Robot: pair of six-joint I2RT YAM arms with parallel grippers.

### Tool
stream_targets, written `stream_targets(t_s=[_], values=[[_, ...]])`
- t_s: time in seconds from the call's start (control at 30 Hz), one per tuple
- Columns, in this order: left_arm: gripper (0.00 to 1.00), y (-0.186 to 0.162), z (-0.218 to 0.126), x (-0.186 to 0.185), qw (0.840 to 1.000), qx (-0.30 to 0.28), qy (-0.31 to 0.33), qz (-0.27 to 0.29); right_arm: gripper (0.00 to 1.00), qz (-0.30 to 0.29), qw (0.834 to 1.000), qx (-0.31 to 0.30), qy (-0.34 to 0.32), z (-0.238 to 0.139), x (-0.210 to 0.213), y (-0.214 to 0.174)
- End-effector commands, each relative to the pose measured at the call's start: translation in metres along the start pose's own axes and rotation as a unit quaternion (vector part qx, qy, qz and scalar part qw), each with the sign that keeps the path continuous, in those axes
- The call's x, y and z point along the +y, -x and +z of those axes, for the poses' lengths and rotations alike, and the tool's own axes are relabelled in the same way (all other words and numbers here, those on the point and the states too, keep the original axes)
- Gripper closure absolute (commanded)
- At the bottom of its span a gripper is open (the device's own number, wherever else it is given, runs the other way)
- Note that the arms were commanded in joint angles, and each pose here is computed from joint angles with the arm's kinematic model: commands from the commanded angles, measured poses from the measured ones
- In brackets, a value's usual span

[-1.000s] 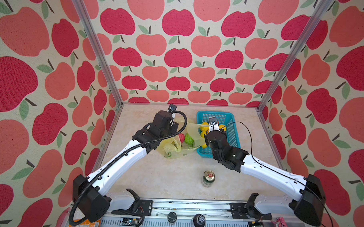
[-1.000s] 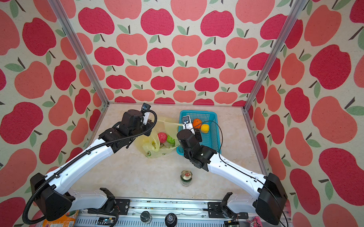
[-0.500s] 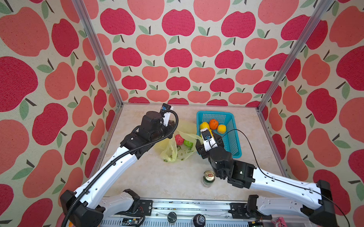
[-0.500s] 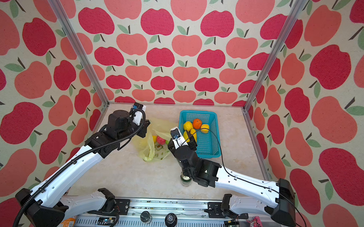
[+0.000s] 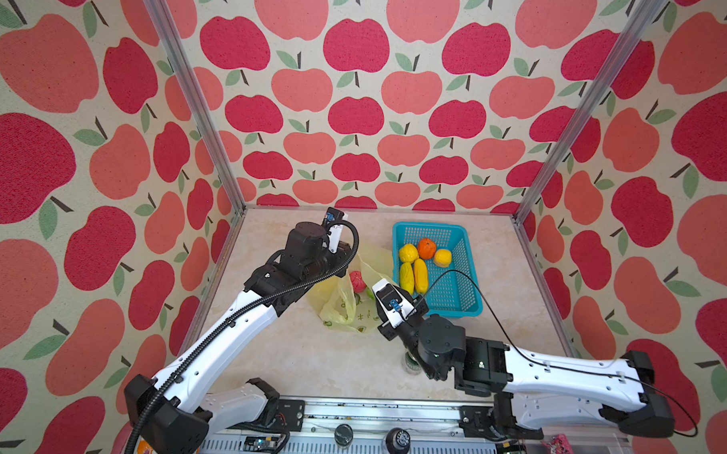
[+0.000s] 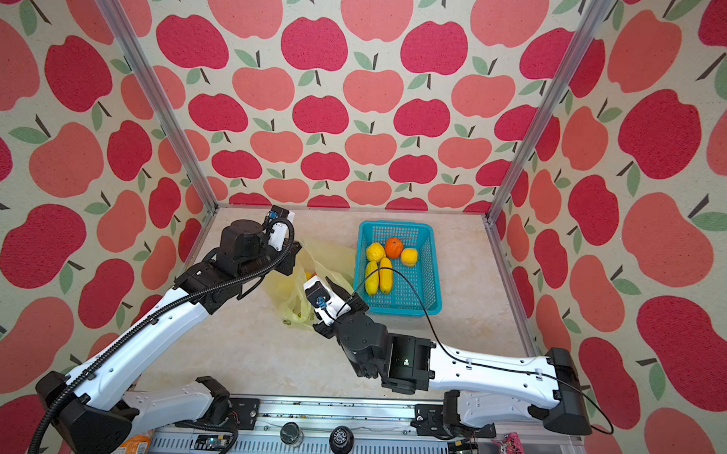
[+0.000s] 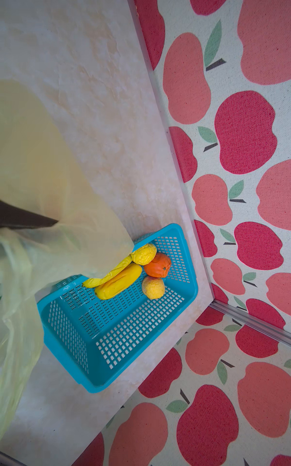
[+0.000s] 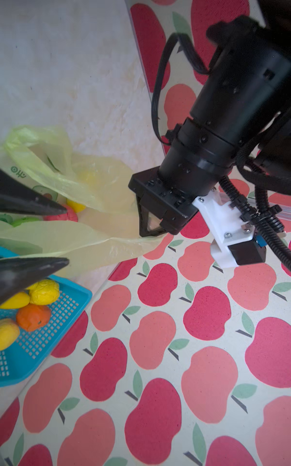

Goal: Untie the knot of the plastic bag and take out the fruit

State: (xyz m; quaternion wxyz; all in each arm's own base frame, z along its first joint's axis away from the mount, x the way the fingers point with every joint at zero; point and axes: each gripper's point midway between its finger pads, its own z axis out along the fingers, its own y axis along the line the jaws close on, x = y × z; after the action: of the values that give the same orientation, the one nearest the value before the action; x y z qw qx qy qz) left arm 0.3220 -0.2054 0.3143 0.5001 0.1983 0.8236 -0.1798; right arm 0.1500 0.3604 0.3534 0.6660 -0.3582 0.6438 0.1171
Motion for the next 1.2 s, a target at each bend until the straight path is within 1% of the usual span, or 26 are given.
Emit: stream_targets(t_s=[0.0,0.07,0.17,0.23,0.33,0.43,0.53,0.67,0.7,0.77,0.8,0.83,0.87,0.93,1.0,1.07,1.17], values=[[1.0,0.006,0.0,0.002,1.0,-0.009,0.006,0.004,0.83,0.009,0.998,0.032,0.045,0.025,0.036,-0.015],[1.0,0.006,0.0,0.002,1.0,-0.008,0.008,0.004,0.88,0.032,0.995,0.061,0.065,0.041,0.046,-0.032],[1.0,0.006,-0.001,0.002,1.0,-0.009,0.008,0.004,0.89,0.065,0.99,0.097,0.074,0.061,0.046,-0.062],[1.0,0.006,-0.002,0.002,1.0,-0.011,0.007,0.004,0.9,0.08,0.987,0.121,0.066,0.072,0.042,-0.081],[1.0,0.007,-0.004,0.001,1.0,-0.013,0.006,0.004,0.89,0.079,0.985,0.149,0.033,0.085,0.034,-0.109],[1.0,0.007,-0.005,0.001,1.0,-0.014,0.005,0.005,0.89,0.09,0.981,0.174,0.019,0.095,0.027,-0.133],[1.0,0.008,-0.007,0.0,1.0,-0.018,0.004,0.005,0.87,0.104,0.973,0.205,0.026,0.106,0.028,-0.157],[1.0,0.008,-0.009,-0.001,1.0,-0.021,0.004,0.005,0.85,0.093,0.967,0.234,0.033,0.117,0.043,-0.176],[1.0,0.009,-0.009,-0.002,1.0,-0.021,0.002,0.006,0.81,0.092,0.966,0.237,0.038,0.12,0.048,-0.178],[1.0,0.009,-0.009,-0.003,1.0,-0.022,0.0,0.007,0.71,0.087,0.965,0.242,0.049,0.127,0.057,-0.182],[1.0,0.009,-0.008,-0.003,1.0,-0.021,-0.001,0.007,0.64,0.089,0.963,0.245,0.068,0.13,0.066,-0.184],[1.0,0.009,-0.008,-0.004,1.0,-0.022,-0.001,0.008,0.56,0.099,0.961,0.249,0.074,0.14,0.061,-0.191],[1.0,0.009,-0.007,-0.004,1.0,-0.021,-0.001,0.008,0.51,0.108,0.957,0.248,0.105,0.143,0.07,-0.193],[1.0,0.009,-0.007,-0.004,1.0,-0.02,-0.002,0.009,0.37,0.146,0.945,0.234,0.177,0.147,0.091,-0.191],[1.0,0.009,-0.007,-0.005,1.0,-0.019,-0.003,0.01,0.24,0.171,0.938,0.216,0.213,0.149,0.1,-0.188],[1.0,0.009,-0.008,-0.006,1.0,-0.021,-0.004,0.012,0.14,0.173,0.938,0.216,0.211,0.154,0.099,-0.191],[1.0,0.01,-0.009,-0.007,1.0,-0.023,-0.005,0.013,0.07,0.143,0.948,0.244,0.146,0.166,0.081,-0.204]])
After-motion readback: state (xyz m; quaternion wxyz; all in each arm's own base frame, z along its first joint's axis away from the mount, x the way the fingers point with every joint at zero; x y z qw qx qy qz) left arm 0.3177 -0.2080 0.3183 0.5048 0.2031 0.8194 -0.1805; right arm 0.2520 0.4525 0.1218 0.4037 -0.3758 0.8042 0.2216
